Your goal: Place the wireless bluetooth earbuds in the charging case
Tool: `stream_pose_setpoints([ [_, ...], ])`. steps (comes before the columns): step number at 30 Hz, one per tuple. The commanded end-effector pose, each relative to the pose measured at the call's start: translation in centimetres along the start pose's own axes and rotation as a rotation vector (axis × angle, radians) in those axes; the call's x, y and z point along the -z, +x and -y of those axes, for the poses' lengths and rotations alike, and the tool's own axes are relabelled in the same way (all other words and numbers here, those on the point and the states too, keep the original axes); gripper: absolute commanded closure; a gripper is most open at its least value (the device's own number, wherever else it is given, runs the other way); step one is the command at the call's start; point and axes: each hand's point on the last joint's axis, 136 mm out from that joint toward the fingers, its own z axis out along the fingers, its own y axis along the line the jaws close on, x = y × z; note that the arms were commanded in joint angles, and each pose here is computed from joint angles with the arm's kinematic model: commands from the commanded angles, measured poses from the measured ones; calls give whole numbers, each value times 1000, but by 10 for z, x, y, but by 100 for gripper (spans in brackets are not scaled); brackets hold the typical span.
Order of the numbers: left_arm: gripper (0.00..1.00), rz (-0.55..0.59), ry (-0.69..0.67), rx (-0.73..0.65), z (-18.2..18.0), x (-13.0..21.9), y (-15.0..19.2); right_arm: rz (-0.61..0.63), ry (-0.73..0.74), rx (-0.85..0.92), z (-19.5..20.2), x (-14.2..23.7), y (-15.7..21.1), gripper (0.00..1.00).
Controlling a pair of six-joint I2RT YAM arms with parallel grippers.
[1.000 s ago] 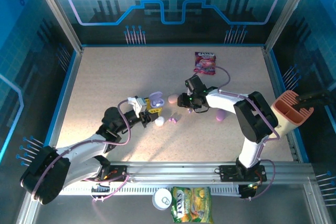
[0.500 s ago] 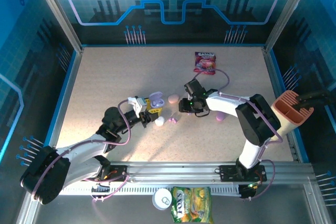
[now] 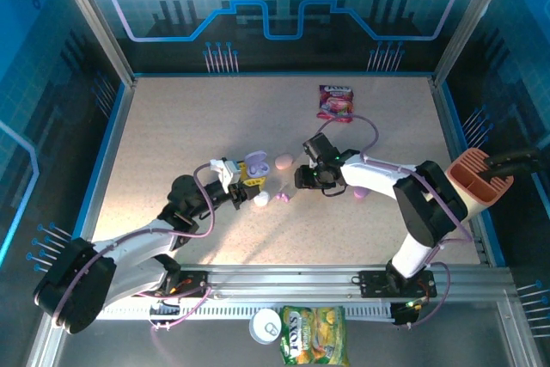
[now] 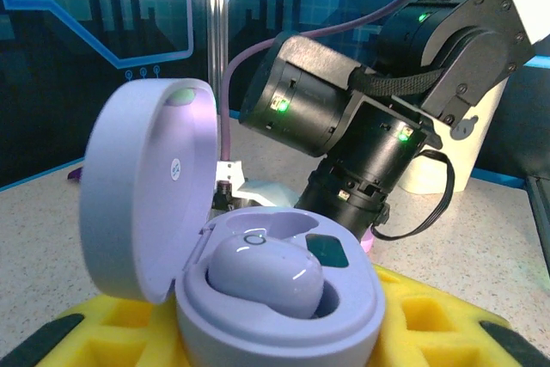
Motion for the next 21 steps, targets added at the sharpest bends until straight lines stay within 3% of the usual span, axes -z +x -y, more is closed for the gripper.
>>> stream_pose_setpoints([
  [1, 67, 19, 14, 6, 1, -1, -4, 27, 56, 67, 2, 13, -5, 50],
  [10, 67, 69, -103, 35, -25, 20, -6, 70, 154, 296, -8, 29, -10, 49],
  [21, 68, 68, -179, 41, -40, 27, -11, -193, 521, 622, 10, 30, 7, 65],
])
